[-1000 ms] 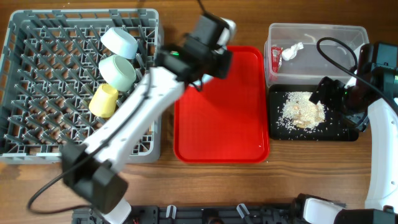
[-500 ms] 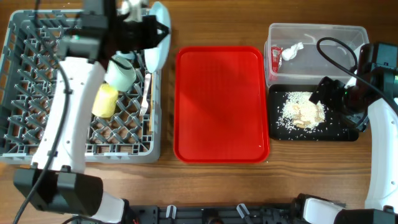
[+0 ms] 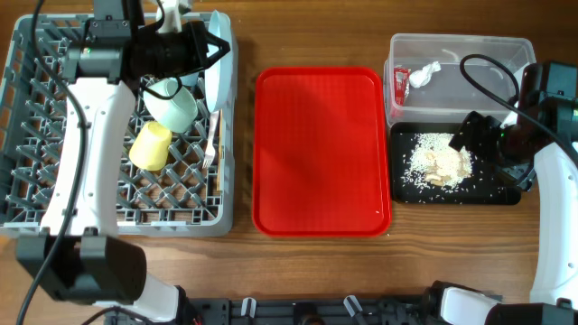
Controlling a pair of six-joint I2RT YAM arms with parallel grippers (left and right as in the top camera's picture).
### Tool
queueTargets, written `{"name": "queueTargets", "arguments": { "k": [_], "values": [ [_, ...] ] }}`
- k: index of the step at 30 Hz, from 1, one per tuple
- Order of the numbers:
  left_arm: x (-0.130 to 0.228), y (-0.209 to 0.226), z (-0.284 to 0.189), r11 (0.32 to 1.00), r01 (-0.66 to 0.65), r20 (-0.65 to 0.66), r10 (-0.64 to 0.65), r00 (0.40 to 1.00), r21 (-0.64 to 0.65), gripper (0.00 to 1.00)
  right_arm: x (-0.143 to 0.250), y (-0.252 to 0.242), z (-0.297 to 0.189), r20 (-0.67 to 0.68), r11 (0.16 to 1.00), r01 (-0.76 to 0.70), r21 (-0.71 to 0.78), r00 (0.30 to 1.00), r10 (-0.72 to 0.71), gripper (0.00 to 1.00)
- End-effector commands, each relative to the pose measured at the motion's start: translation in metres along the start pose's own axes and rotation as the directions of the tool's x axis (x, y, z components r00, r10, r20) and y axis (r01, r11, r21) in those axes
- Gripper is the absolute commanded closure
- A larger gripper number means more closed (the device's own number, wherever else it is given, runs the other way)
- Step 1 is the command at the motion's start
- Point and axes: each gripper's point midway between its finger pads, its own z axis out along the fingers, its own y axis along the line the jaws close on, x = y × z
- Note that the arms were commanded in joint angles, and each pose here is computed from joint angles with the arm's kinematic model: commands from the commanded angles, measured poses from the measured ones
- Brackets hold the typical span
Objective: Sort waste into correct bins and load items into the dishwasher rack
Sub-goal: 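Lift the plate and stand it upright in the rack with left gripper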
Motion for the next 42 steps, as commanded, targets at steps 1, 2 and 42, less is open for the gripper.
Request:
{"name": "queueTargets", "arguments": {
  "k": [1,2,42],
  "values": [
    [0.005,0.014,0.015,0.999,0.044,-0.043,-0.044,0.998,0.009,0.96,0.000,0.000,-0.001,0.003,1.000,0.010,-0.002,1.000,-0.010,0.00],
    [0.005,0.017,0.018,0.999,0.050,-0.050,-0.050,0.998,0.007,0.96,0.000,0.000,-0.001,0.003,1.000,0.010,-0.002,1.000,-0.010,0.00],
    [0.058,0.116,-0.076,0.679,0.254,0.063,-0.293,0.954,-0.688,0.00,-0.013,0.138,-0.017,0.290,0.793,0.522,-0.316,0.848,-0.443,0.00]
  ]
}}
